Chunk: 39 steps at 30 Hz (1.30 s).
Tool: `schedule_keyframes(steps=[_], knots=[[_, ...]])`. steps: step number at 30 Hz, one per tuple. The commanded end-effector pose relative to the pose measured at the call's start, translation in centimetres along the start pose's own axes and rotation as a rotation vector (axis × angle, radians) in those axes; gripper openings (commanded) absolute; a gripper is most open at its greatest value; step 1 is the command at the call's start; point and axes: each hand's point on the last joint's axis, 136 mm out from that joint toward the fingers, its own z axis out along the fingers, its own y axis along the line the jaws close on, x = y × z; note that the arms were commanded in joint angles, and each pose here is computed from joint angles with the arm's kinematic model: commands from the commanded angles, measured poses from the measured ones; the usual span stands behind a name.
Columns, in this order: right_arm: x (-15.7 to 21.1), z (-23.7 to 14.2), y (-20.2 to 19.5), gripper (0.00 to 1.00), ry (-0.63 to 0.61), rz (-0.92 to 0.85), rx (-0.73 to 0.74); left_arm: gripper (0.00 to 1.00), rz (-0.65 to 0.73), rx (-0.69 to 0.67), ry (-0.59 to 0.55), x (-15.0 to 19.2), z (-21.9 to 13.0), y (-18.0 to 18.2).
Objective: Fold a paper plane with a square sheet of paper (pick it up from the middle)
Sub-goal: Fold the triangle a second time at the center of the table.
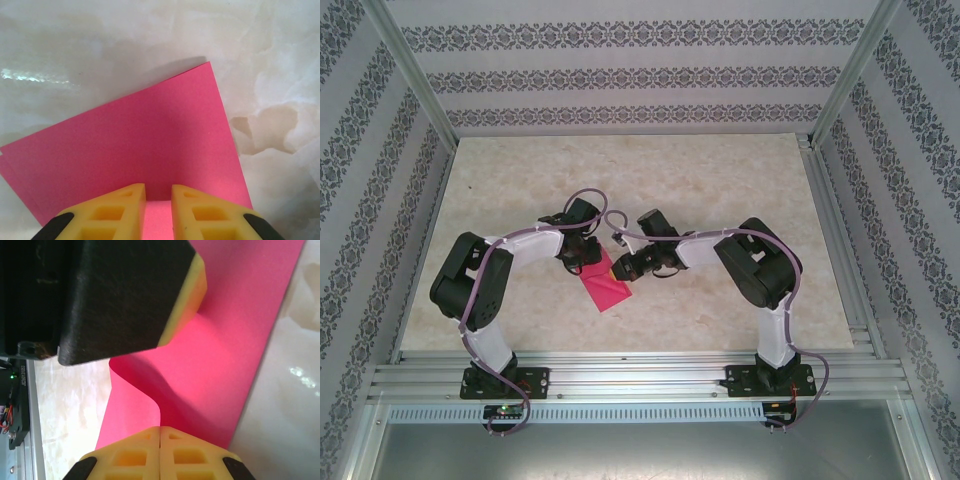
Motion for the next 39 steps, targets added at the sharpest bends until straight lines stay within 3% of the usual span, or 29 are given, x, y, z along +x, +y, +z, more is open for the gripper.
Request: schedule_keyframes(steps=[1,16,23,39], knots=[[-1.7,-0.7,0.9,0.07,-0.062,-0.033,-0.034,0.24,0.005,0.019,-0.012,0.0,-0.5,-0.2],[-1.2,0.0,0.4,0.07,0.047,-0.062,-0.035,0.24,0.012,0.016,-0.015,-0.1,-0.7,-0.2],[-0.7,-0.1,0.0,0.07,0.042,-0.067,-0.018,0.24,0.010,0.040,-0.032,-0.4,-1.3,-0.7],[-0.3,0.7,-0.8,0.06,0.050,-0.062,-0.029,0.27,-0.009,0.149,-0.118,-0.7,-6.6,-2.1]])
